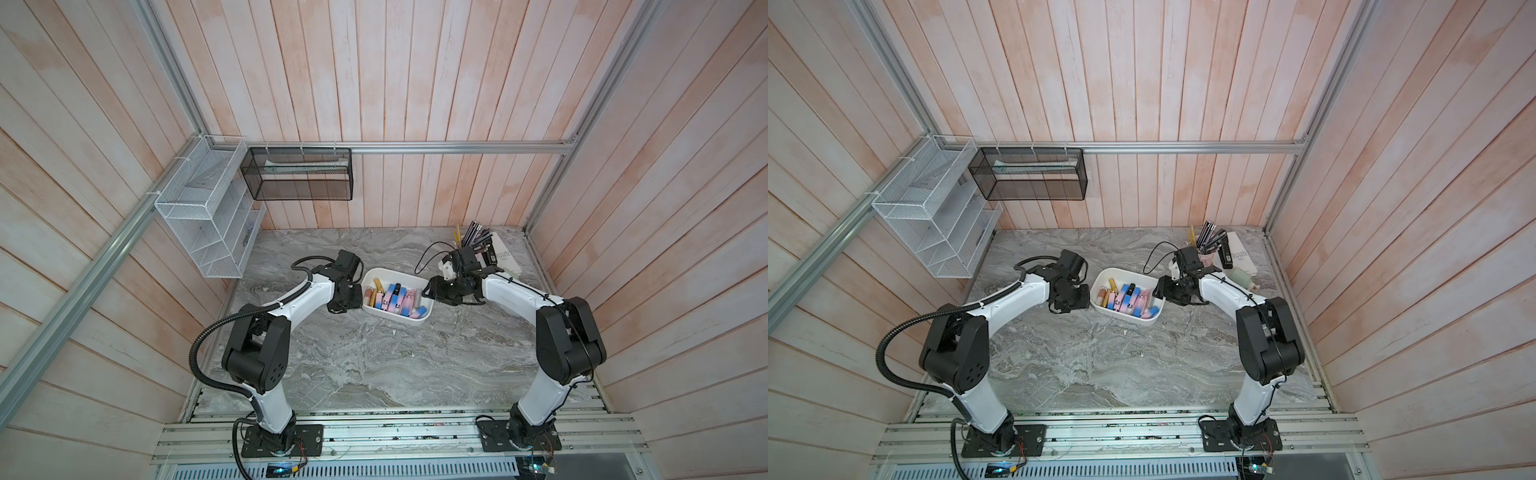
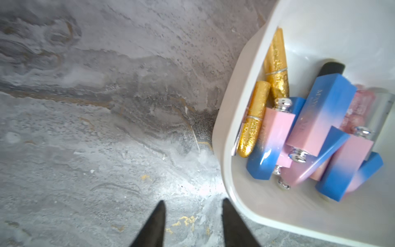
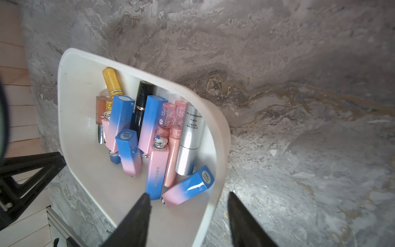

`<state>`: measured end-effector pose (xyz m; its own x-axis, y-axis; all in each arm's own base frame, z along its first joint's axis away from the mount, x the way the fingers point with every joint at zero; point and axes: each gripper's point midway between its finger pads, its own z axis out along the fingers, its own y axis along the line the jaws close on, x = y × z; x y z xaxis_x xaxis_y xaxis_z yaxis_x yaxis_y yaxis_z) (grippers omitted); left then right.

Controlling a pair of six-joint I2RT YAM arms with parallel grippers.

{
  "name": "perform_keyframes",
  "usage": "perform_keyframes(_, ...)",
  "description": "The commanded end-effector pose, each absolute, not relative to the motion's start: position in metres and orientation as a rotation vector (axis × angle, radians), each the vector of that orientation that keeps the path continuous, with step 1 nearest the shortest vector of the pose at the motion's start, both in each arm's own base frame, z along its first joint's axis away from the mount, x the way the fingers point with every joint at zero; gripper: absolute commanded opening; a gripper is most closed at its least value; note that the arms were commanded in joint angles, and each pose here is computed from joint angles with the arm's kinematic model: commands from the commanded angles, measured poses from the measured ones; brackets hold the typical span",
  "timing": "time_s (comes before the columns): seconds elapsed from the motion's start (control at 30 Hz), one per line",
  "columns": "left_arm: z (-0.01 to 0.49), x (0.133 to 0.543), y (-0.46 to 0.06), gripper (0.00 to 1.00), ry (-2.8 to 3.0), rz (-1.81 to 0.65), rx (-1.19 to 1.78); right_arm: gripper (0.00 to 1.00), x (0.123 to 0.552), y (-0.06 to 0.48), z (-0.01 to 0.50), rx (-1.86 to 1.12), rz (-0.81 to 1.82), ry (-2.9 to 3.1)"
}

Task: Put the lipstick into the storage box
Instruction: Adjust the storage box at the center of the board, then reset both arms

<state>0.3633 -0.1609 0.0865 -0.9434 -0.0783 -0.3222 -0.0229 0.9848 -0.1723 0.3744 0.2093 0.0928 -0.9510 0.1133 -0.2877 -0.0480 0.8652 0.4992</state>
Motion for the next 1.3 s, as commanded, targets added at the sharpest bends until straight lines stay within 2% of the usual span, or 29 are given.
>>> perform_keyframes(0.0,0.116,0.363,-0.133,1.0,2.674,-0.145,-0.13,0.98,0.371,0.19,0.127,-0.017,0.617,2.672)
perform_keyframes(0.13,0.157,0.362,-0.08,1.0,2.455,-0.07,-0.271,0.98,0.365,0.162,0.167,-0.022,0.468,2.514)
perform_keyframes(0.27,0.193,0.361,-0.013,1.0,2.182,0.013,-0.418,0.98,0.361,0.115,0.177,0.081,0.271,2.306)
perform_keyframes(0.4,0.192,0.352,0.033,1.0,1.941,0.124,-0.443,0.98,0.354,0.073,0.179,0.105,0.112,2.054)
perform_keyframes(0.63,0.162,0.35,0.042,1.0,1.739,0.177,-0.306,0.98,0.335,-0.002,0.169,0.218,-0.25,1.79)
perform_keyframes(0.77,0.149,0.362,0.053,1.0,1.706,0.146,-0.328,0.98,0.328,-0.037,0.155,0.312,-0.259,1.677)
perform_keyframes(0.87,0.147,0.377,0.058,1.0,1.689,0.121,-0.324,0.98,0.331,-0.044,0.157,0.301,-0.193,1.588)
perform_keyframes(1.0,0.136,0.395,0.035,1.0,1.739,0.047,-0.195,0.98,0.36,-0.033,0.154,0.192,-0.146,1.583)
perform_keyframes(1.1,0.136,0.386,0.022,1.0,1.663,0.024,-0.107,0.98,0.37,-0.023,0.134,0.121,-0.109,1.63)
perform_keyframes(1.27,0.133,0.382,0.026,1.0,1.652,0.037,-0.133,0.98,0.37,-0.024,0.134,0.117,-0.08,1.629)
